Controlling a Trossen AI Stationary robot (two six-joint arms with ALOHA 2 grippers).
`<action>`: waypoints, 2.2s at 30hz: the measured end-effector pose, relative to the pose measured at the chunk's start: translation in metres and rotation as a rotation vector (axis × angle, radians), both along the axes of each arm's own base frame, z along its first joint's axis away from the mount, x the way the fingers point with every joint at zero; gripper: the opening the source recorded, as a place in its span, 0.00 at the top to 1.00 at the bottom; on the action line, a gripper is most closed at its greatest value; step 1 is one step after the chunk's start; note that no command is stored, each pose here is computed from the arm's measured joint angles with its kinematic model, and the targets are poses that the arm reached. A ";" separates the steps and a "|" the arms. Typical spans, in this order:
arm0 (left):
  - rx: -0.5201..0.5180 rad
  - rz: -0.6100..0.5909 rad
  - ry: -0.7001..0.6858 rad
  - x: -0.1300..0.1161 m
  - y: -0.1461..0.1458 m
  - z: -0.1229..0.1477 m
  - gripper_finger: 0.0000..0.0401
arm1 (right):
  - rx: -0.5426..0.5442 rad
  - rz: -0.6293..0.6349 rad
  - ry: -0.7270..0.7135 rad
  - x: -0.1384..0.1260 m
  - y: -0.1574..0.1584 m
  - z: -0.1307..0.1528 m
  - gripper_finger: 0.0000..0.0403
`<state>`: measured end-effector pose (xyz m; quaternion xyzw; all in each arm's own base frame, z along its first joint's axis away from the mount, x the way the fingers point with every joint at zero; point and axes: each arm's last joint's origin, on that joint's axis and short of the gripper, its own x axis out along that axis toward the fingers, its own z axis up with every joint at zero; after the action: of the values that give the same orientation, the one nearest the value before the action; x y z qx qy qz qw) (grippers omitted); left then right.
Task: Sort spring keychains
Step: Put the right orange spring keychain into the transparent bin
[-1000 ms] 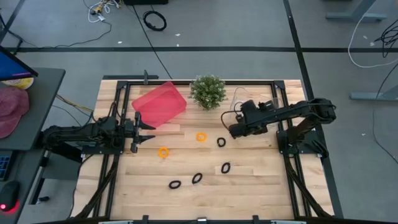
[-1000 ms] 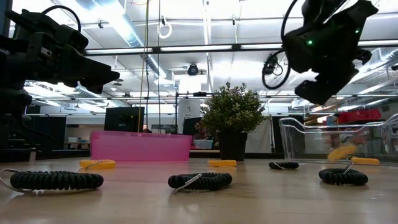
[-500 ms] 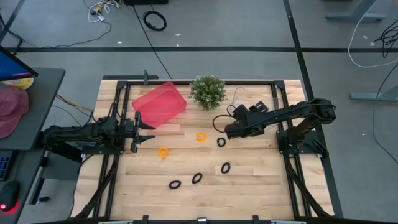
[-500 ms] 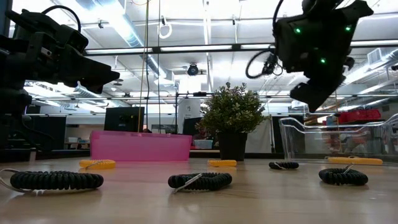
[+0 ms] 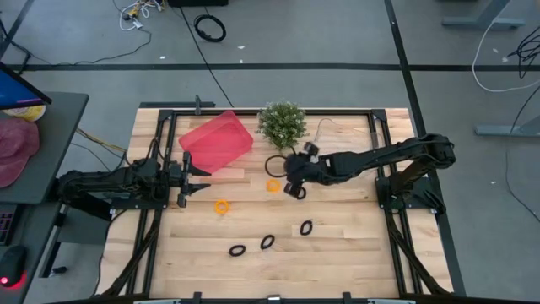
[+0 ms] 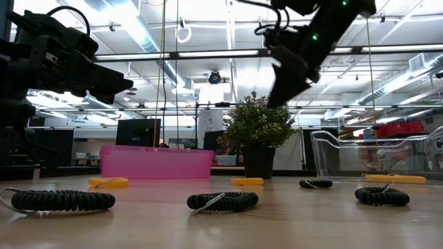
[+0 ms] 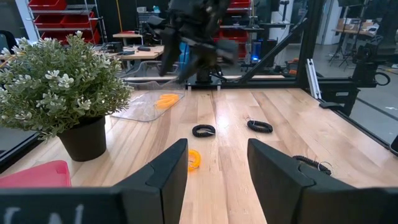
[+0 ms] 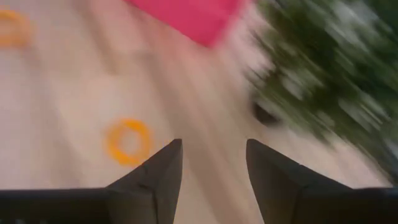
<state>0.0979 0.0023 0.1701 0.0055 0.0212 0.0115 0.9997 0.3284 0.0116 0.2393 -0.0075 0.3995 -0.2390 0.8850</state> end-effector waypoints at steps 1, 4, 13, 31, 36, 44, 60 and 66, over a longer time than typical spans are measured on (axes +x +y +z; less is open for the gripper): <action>0.000 0.000 0.000 0.000 0.000 0.000 0.57 | 0.019 0.041 -0.021 0.003 0.001 0.001 0.55; 0.000 0.000 0.000 0.000 0.000 0.000 0.57 | 0.071 0.128 -0.030 0.009 0.004 -0.002 0.55; 0.000 0.000 0.000 0.000 0.000 0.000 0.57 | 0.085 0.270 0.067 0.030 0.006 -0.042 0.55; 0.000 0.000 0.000 0.000 0.000 0.000 0.57 | 0.215 0.278 0.248 0.050 -0.025 -0.128 0.57; 0.000 0.000 0.000 0.000 0.000 0.000 0.57 | 0.188 0.293 0.275 0.048 -0.026 -0.125 0.75; 0.000 0.000 0.000 0.000 0.000 0.000 0.57 | 0.183 0.305 0.314 0.050 -0.027 -0.112 0.95; 0.000 0.000 0.000 0.000 0.000 0.000 0.57 | -0.171 -0.035 0.290 -0.015 0.013 0.002 0.97; 0.000 0.000 0.000 0.000 0.000 0.000 0.57 | -0.259 -0.260 0.225 -0.057 0.020 0.027 0.97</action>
<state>0.0979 0.0023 0.1701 0.0056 0.0211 0.0114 0.9997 0.2715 0.0314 0.2660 -0.0961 0.4594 -0.3982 0.7882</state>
